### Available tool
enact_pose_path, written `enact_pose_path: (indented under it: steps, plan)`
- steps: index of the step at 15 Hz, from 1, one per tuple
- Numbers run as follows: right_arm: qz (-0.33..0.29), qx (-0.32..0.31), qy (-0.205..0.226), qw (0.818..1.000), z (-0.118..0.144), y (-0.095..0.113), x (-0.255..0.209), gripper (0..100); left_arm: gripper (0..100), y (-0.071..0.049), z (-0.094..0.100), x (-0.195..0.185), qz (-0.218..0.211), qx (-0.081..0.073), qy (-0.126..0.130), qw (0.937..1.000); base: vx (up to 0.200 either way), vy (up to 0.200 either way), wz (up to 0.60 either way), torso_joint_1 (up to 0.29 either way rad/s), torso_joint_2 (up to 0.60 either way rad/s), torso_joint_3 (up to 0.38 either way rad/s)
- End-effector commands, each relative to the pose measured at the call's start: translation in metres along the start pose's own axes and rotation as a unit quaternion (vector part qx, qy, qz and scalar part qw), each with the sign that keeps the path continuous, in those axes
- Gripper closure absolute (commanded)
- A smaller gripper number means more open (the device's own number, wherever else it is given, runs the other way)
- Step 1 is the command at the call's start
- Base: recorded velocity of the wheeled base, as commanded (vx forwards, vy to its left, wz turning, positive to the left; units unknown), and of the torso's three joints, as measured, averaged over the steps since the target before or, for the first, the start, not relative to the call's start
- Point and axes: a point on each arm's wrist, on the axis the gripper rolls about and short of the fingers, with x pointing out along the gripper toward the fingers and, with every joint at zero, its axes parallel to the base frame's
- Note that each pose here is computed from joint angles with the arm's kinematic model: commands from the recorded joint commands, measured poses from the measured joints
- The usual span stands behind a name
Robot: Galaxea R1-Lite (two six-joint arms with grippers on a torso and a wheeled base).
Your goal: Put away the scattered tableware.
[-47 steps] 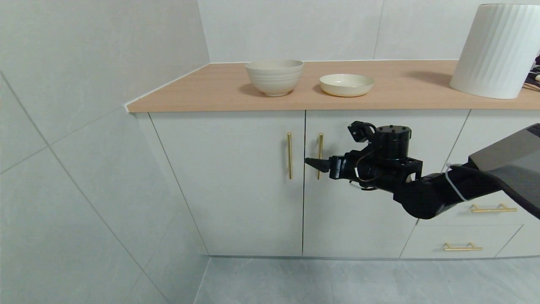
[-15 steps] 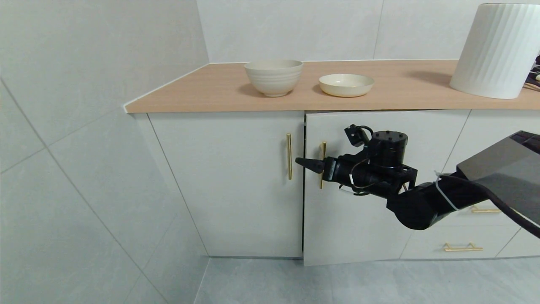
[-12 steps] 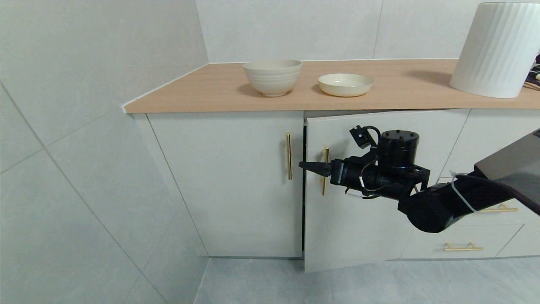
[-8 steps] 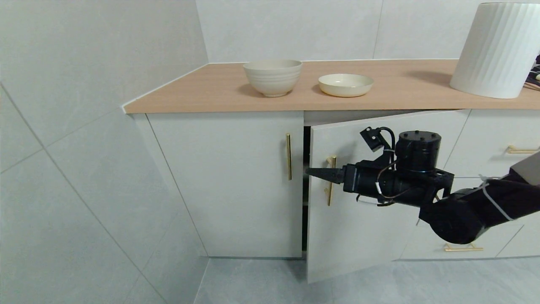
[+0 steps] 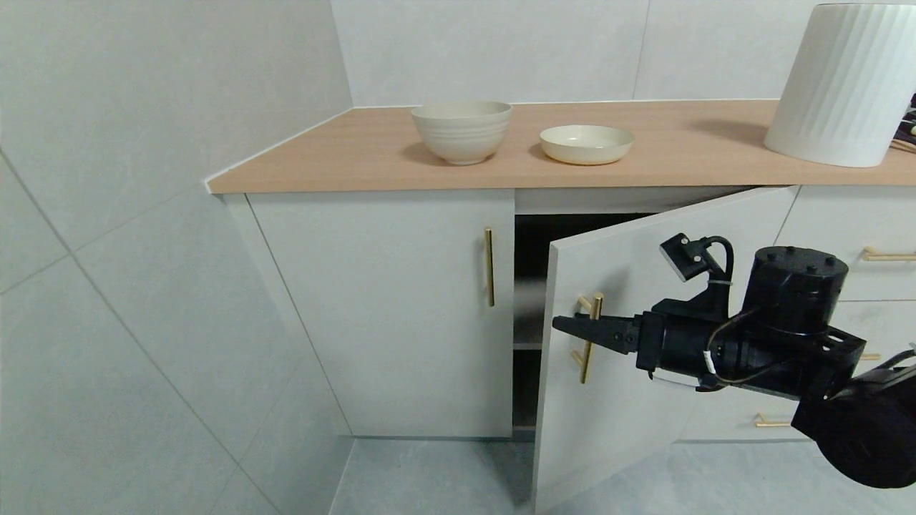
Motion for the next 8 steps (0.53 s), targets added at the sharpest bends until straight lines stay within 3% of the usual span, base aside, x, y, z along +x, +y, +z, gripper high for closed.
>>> enact_pose_path:
  steps: [1,8]
  plan:
    - [-0.001,0.004,0.005,1.0,-0.0057,0.0041,-0.0072,0,0,0.0,0.0,0.0,0.0,0.0,0.0,1.0,0.0,0.0,0.0,0.0,0.0,0.0]
    - [0.02,-0.001,0.008,1.0,-0.0084,0.013,-0.0171,0,0,0.0,0.0,0.0,-0.001,0.003,0.0,1.0,0.0,0.0,0.0,0.0,0.0,0.0]
